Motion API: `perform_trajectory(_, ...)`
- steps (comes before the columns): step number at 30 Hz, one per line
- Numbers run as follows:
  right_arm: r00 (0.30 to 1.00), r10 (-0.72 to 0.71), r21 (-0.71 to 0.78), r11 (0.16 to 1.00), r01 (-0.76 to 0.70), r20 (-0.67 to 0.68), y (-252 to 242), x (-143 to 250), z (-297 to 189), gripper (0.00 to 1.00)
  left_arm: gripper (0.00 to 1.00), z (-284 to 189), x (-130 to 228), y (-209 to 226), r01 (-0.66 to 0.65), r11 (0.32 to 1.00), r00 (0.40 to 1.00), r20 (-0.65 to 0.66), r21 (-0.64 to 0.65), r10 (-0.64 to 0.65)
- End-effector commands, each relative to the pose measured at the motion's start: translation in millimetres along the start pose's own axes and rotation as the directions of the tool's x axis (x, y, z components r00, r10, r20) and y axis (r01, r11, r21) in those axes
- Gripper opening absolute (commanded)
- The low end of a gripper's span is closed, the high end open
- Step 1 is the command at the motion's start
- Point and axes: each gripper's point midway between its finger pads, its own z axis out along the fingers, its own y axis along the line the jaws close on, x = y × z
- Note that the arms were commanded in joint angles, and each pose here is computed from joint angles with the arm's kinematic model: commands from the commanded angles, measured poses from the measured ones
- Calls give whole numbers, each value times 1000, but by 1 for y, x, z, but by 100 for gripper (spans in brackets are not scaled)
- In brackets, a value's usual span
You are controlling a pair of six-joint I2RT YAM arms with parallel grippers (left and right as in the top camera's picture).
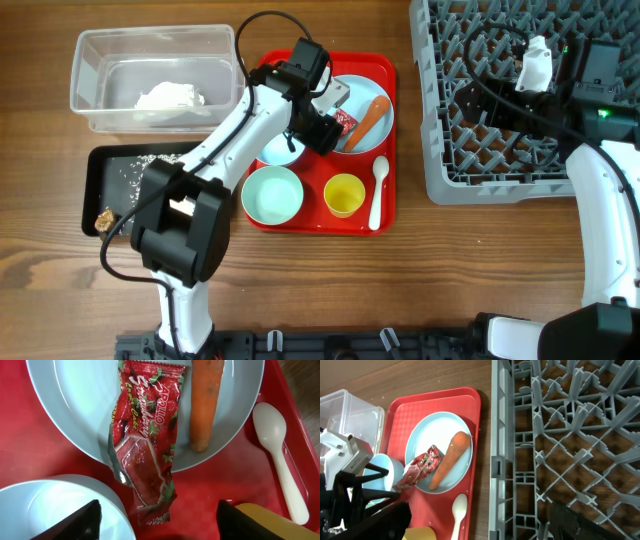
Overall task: Sort waste into correct bins and load items into the dishwasher rack
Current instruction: 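Grasp the red snack wrapper and drop it in the clear bin, then grasp the carrot from the plate and place it on the black tray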
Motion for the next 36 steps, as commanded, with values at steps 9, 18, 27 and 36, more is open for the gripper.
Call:
perform_trajectory(9, 1000, -21, -17, 1000, 21, 13, 6, -3, -6, 91, 49, 37, 14, -4, -66, 997, 994, -81, 39, 69)
perform_trajectory(18, 1000, -21, -17, 1000, 22, 13, 6, -3, -6, 91, 4, 40, -1, 1, -65, 998, 998, -23, 16, 66)
perform_trajectory(27, 999, -26, -17, 999, 27, 23, 6, -6, -6, 91, 4, -106, -45, 71, 299, 950, 909, 330, -92, -254)
perform_trajectory(36, 999, -28, -18, 999, 28, 27, 6, -7, -6, 91, 4, -152, 39, 221, 673, 725, 712, 398, -148, -579)
